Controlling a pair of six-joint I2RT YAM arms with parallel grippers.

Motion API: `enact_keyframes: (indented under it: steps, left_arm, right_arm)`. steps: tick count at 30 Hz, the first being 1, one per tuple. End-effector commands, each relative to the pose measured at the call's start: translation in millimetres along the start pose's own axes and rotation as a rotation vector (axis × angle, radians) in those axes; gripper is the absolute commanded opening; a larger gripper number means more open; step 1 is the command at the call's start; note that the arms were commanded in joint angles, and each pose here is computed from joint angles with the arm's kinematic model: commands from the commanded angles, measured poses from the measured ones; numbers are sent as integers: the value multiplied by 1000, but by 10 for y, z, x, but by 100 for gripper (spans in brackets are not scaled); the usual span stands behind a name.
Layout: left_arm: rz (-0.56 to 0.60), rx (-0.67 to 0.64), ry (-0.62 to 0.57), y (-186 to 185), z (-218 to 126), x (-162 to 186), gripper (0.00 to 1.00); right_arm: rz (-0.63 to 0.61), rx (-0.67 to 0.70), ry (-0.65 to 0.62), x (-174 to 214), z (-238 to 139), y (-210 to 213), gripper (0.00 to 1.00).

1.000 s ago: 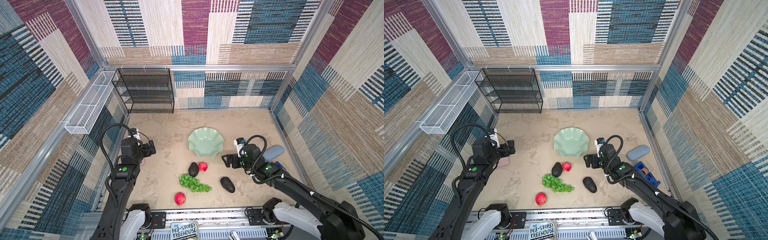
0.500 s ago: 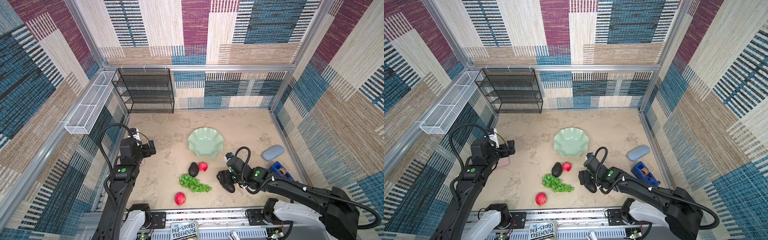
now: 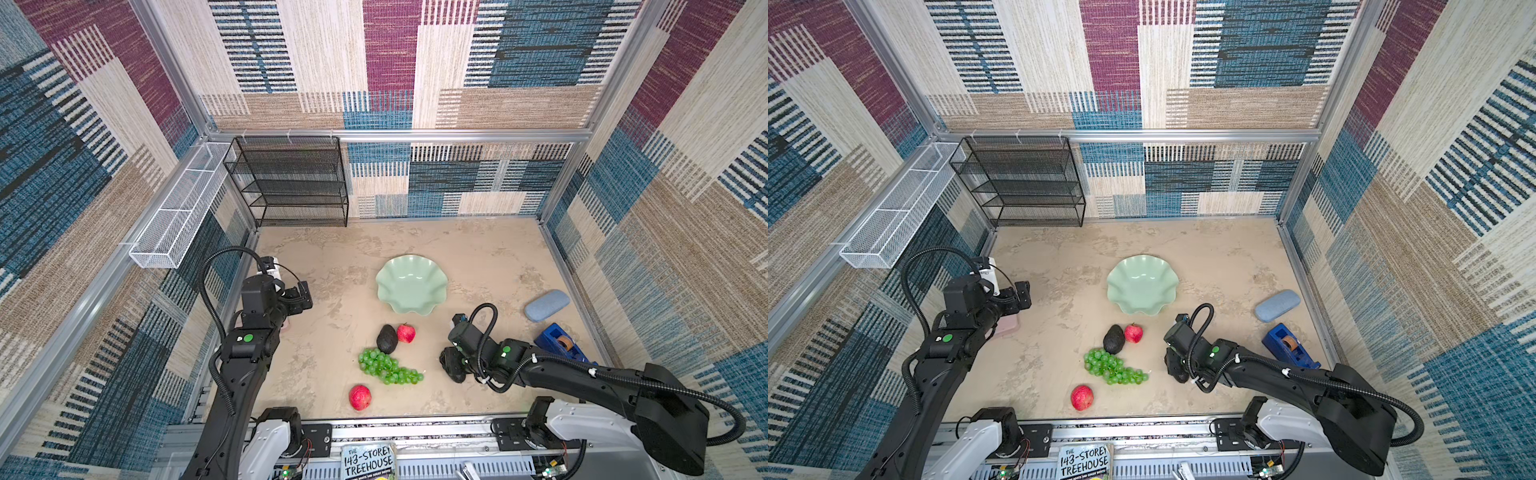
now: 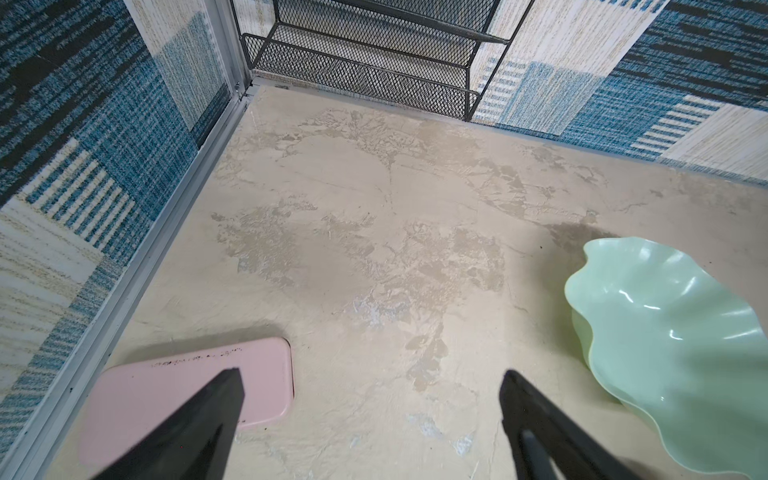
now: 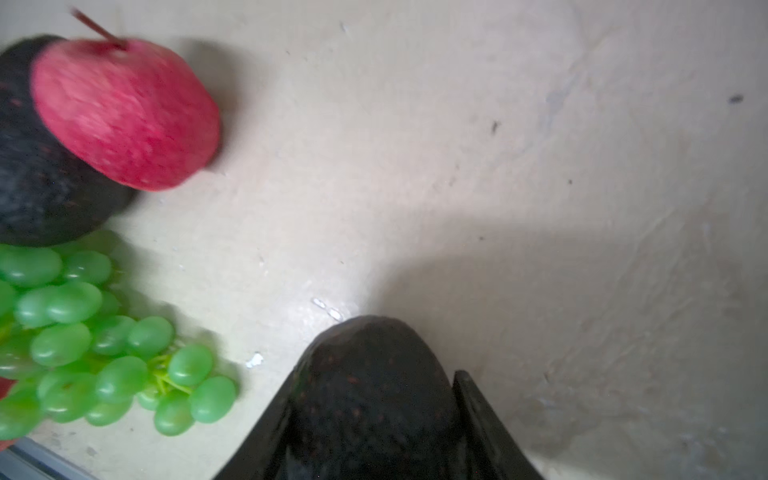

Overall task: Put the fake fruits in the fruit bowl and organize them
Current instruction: 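Grasp the avocado with the right gripper and carry it into the bowl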

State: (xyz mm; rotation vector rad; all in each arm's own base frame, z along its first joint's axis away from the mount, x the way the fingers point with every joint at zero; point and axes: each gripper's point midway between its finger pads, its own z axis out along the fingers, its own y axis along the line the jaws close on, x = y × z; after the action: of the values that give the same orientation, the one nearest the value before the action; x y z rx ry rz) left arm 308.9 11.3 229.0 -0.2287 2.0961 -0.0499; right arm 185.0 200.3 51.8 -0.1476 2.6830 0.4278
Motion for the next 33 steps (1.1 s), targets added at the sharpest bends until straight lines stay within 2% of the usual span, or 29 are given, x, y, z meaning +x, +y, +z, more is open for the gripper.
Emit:
enact_keyframes:
  steps: [1, 5, 8, 12, 16, 24, 33]
  left_arm:
    - [-16, -17, -4, 29, 10, -13, 99]
    - [-17, -23, 3, 39, 26, 4, 99]
    - [-17, -28, 10, 48, 37, 18, 99]
    - [-21, -26, 18, 46, 54, 45, 99]
    - [-22, -27, 38, 45, 78, 79, 99]
    - [-26, 3, 62, -6, 119, 136, 99]
    - [-53, 63, 186, -119, 97, 347, 97]
  right_arm:
    - [-29, -33, -100, -369, -139, 230, 45]
    - [-86, -60, -217, -931, -425, 568, 45]
    - [-105, -83, -271, -1386, -466, 740, 45]
    - [-110, -107, -350, -1970, -310, 828, 46]
    - [-147, -103, -346, -2318, 49, 881, 46]
    - [-186, -79, -284, -2451, 832, 792, 46]
    - [-165, -54, -256, -2446, 1228, 670, 51]
